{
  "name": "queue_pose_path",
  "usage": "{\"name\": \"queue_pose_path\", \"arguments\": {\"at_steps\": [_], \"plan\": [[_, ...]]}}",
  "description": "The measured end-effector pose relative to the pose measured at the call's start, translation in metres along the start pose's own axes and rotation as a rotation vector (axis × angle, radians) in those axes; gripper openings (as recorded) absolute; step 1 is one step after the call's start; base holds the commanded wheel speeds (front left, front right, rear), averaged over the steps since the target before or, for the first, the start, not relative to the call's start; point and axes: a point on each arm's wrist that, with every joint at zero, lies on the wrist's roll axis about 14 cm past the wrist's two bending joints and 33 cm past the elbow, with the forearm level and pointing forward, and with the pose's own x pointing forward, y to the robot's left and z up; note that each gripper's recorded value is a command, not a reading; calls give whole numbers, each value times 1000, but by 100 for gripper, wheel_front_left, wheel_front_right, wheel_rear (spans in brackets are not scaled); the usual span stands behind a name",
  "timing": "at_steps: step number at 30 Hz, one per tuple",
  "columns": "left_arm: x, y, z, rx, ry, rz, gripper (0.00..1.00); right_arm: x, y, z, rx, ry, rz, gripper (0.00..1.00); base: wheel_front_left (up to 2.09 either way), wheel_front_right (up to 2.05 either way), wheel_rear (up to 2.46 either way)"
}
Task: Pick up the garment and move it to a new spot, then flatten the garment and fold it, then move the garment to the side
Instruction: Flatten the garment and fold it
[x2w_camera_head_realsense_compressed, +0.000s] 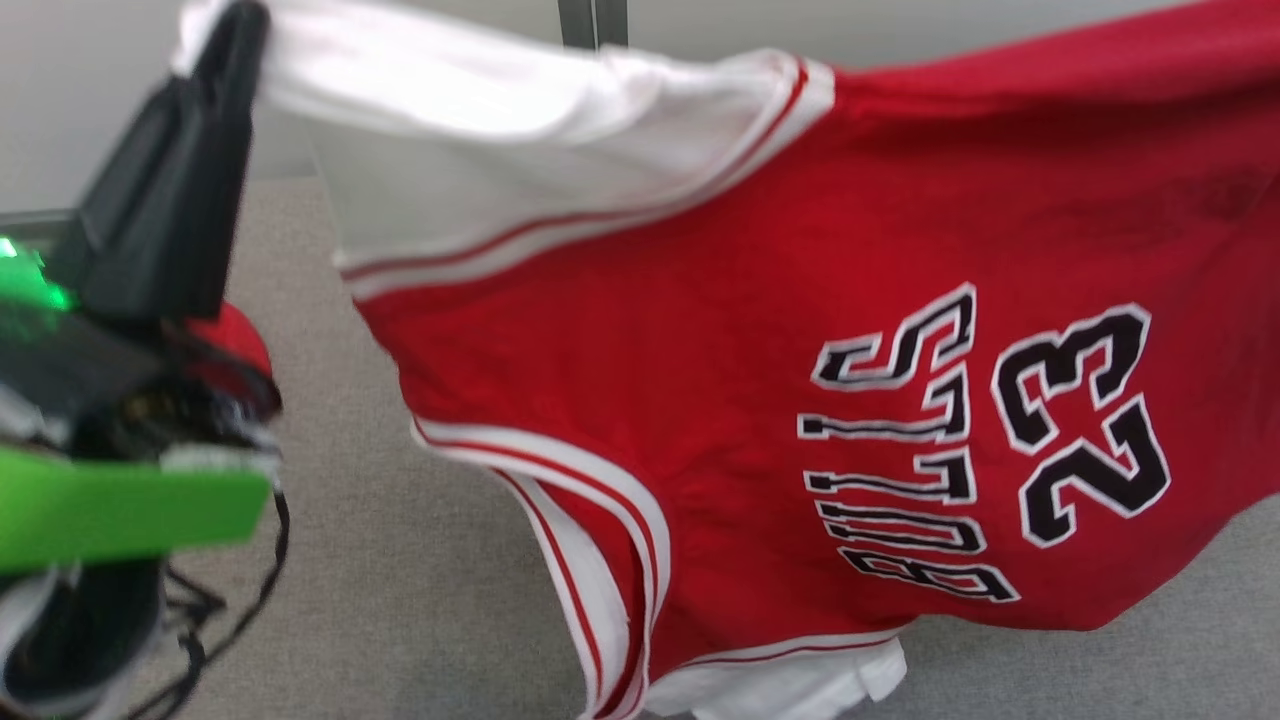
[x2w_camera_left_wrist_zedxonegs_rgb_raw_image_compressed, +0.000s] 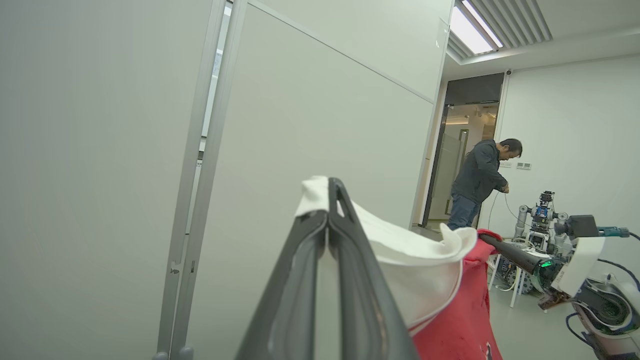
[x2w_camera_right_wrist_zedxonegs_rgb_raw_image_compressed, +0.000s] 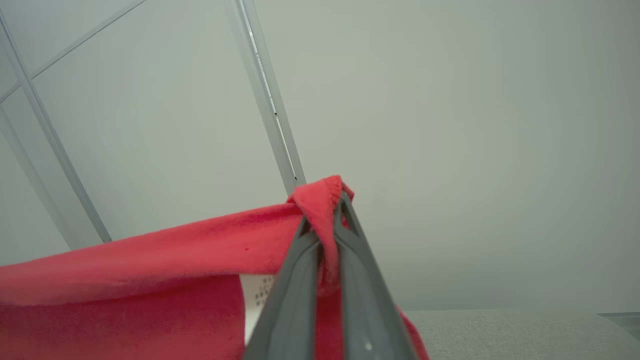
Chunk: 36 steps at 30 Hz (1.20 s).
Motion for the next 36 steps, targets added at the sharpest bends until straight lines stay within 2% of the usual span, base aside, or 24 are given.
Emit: {"name": "queue_pose_path", "arguments": {"at_steps": [8, 12, 13, 18, 20, 24, 26, 28, 33, 36], "plan": [[125, 83, -29, 132, 65, 62, 0, 120, -12, -22, -38, 54, -6, 0, 0, 0, 0], [180, 138, -39, 216, -7, 147, 0, 187, -11, -31, -39, -33, -20, 0, 0, 0, 0], [190, 151, -43, 209, -41, 162, 0, 201, -12, -37, -33, -61, -25, 0, 0, 0, 0], [203, 218, -100, 209, -61, 259, 0, 247, -30, -107, -15, -50, -79, 0, 0, 0, 0], [207, 229, -117, 201, -80, 265, 0, 258, -34, -129, -32, -40, -80, 0, 0, 0, 0], [193, 246, -175, 176, 0, 274, 0, 258, -51, -195, 18, 50, -103, 0, 0, 0, 0], [169, 254, -208, 168, 72, 288, 0, 244, -57, -239, 44, 130, -114, 0, 0, 0, 0], [145, 257, -228, 145, 120, 305, 0, 226, -61, -267, 75, 189, -122, 0, 0, 0, 0], [51, 241, -276, 12, 229, 391, 0, 150, -69, -327, 145, 355, -150, 0, 0, 0, 0], [-1, 215, -281, -34, 259, 437, 0, 101, -74, -338, 172, 426, -173, 0, 0, 0, 0]]}}
